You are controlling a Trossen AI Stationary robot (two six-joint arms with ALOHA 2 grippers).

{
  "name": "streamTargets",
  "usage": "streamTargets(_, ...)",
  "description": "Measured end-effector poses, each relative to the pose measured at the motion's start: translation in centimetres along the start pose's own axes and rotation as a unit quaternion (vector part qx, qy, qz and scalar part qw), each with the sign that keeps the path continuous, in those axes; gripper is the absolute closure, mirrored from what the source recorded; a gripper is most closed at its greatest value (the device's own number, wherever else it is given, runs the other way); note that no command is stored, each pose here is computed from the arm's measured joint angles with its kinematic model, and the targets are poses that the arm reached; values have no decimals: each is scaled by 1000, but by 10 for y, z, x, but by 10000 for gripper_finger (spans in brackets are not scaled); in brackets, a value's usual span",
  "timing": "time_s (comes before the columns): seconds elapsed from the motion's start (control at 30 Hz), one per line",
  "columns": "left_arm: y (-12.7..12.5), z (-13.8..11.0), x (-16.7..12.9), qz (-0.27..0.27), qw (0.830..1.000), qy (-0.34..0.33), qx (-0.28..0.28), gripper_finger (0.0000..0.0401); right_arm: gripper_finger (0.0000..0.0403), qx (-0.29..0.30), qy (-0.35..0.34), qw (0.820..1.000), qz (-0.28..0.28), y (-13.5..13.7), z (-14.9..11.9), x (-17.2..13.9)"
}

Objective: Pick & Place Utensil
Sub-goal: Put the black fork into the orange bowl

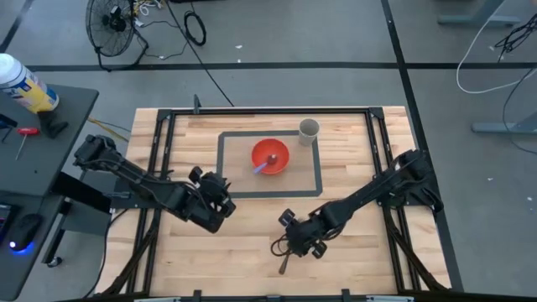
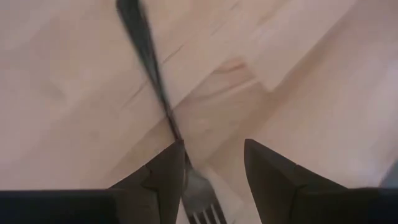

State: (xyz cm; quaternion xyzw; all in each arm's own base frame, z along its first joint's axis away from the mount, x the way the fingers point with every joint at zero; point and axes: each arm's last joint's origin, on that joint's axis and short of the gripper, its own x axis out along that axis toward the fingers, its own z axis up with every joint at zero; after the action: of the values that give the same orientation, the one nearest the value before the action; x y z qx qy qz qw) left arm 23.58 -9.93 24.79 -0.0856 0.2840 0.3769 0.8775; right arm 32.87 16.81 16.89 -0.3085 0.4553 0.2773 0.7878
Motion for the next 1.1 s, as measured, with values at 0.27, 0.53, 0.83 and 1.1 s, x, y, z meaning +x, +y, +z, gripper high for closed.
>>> streamTargets(0.27, 0, 0, 0, 1, 1000, 0, 5, 307, 234, -29, 25, 999, 34, 7, -7, 30)
streamTargets(0.53, 0, 1, 1, 5, 1000, -5, 4, 307, 264, 7, 12, 998, 58, 0, -10, 39)
streamTargets(0.83, 0, 1, 1, 5, 1000, -7, 3, 307, 334, 55, 4, 994, 95, -13, -18, 40)
streamTargets(1.1, 0, 1, 1, 6, 1000, -9, 4, 307, 351, 20, 6, 996, 86, -14, -19, 40)
